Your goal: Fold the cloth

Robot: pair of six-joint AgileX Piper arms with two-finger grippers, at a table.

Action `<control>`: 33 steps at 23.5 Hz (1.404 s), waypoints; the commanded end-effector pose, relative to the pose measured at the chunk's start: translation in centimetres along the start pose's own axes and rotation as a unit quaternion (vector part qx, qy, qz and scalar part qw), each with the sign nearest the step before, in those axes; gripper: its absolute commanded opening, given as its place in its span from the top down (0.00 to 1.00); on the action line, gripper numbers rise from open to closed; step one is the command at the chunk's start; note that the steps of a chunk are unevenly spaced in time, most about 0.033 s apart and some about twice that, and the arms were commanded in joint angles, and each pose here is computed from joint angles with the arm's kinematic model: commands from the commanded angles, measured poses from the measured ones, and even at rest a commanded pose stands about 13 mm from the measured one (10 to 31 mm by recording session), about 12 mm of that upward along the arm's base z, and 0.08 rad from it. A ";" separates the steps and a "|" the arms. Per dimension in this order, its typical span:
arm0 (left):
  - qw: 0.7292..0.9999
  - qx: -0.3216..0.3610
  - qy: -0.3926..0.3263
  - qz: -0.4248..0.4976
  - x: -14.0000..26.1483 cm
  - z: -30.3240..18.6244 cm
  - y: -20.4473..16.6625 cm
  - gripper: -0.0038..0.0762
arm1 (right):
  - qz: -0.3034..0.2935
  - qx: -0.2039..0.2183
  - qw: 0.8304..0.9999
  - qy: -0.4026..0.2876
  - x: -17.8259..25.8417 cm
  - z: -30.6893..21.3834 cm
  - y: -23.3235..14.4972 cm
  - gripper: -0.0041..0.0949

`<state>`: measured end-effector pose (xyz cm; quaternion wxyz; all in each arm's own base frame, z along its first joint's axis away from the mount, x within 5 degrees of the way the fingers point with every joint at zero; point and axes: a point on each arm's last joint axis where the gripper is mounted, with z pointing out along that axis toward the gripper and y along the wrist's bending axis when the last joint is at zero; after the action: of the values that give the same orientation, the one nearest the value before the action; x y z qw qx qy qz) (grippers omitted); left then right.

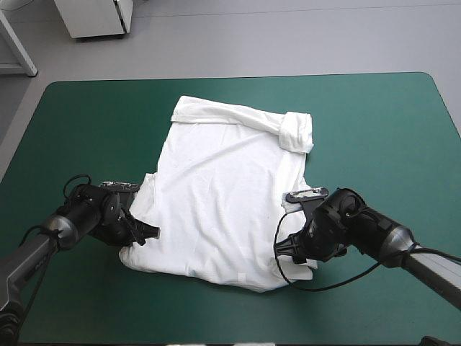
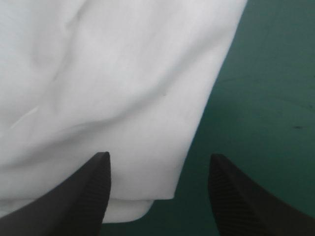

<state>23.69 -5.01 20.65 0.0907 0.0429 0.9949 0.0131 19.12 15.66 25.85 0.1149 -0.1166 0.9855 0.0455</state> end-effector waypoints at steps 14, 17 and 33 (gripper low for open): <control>1.000 -0.002 -0.016 0.013 -0.4 -0.1 0.1 0.98 | 0.026 -0.015 1.000 -0.001 1.5 5.1 -0.2 0.76; 1.000 -0.003 -0.013 0.020 -0.3 -0.1 0.1 0.98 | 0.027 -0.007 0.999 0.023 1.6 6.1 -0.1 0.88; 0.974 0.019 -0.216 0.070 -1.7 -16.8 0.7 0.98 | 0.018 0.008 0.982 -0.190 1.5 -12.4 -3.3 0.97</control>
<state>23.17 -4.79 33.20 0.2325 0.1130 0.9660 0.0064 16.41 11.85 33.19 0.2342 -0.0955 0.9663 0.0484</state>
